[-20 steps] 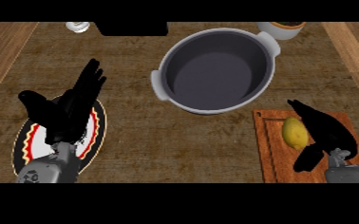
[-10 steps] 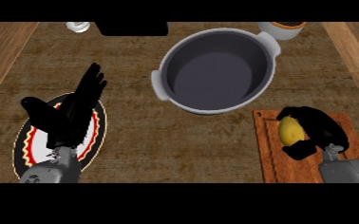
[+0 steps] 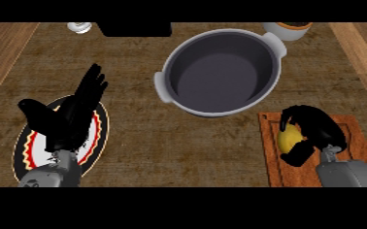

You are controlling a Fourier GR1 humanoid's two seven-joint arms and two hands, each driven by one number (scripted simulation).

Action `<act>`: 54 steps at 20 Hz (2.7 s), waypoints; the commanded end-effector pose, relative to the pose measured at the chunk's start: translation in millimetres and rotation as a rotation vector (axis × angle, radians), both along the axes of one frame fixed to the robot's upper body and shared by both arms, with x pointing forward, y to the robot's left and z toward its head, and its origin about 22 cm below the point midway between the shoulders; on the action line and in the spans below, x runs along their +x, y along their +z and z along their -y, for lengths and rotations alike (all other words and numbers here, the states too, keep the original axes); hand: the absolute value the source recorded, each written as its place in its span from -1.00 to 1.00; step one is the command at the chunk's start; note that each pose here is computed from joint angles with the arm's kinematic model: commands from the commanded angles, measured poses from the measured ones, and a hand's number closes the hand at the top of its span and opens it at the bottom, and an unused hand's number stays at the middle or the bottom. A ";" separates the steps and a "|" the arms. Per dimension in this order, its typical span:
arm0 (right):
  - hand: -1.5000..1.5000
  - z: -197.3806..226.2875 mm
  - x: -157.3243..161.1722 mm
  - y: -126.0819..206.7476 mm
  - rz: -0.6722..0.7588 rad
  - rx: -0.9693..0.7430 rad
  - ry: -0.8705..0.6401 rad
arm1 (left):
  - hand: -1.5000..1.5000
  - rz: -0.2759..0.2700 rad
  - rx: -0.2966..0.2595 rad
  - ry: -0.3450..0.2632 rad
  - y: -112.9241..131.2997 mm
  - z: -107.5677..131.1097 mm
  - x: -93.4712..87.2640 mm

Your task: Pick the lemon from the cutting board and place it in the pot

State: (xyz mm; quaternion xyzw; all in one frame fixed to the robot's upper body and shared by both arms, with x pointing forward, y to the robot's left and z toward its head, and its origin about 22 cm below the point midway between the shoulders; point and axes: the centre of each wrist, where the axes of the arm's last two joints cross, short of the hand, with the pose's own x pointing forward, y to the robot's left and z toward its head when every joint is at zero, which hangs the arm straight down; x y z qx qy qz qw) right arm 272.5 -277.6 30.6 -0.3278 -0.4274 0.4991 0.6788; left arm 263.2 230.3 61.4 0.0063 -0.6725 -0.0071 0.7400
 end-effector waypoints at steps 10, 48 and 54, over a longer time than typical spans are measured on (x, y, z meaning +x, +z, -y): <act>1.00 -16.5 -15.9 35.9 0.258 -0.075 -0.110 | 0.00 -0.012 0.004 0.017 7.1 -15.6 0.0; 1.00 -113.5 82.2 205.4 0.594 0.214 0.044 | 0.00 0.000 -0.011 0.012 -5.3 2.7 -2.0; 1.00 -133.6 109.1 168.0 0.472 0.271 0.029 | 0.00 0.005 -0.003 -0.018 3.4 9.6 0.1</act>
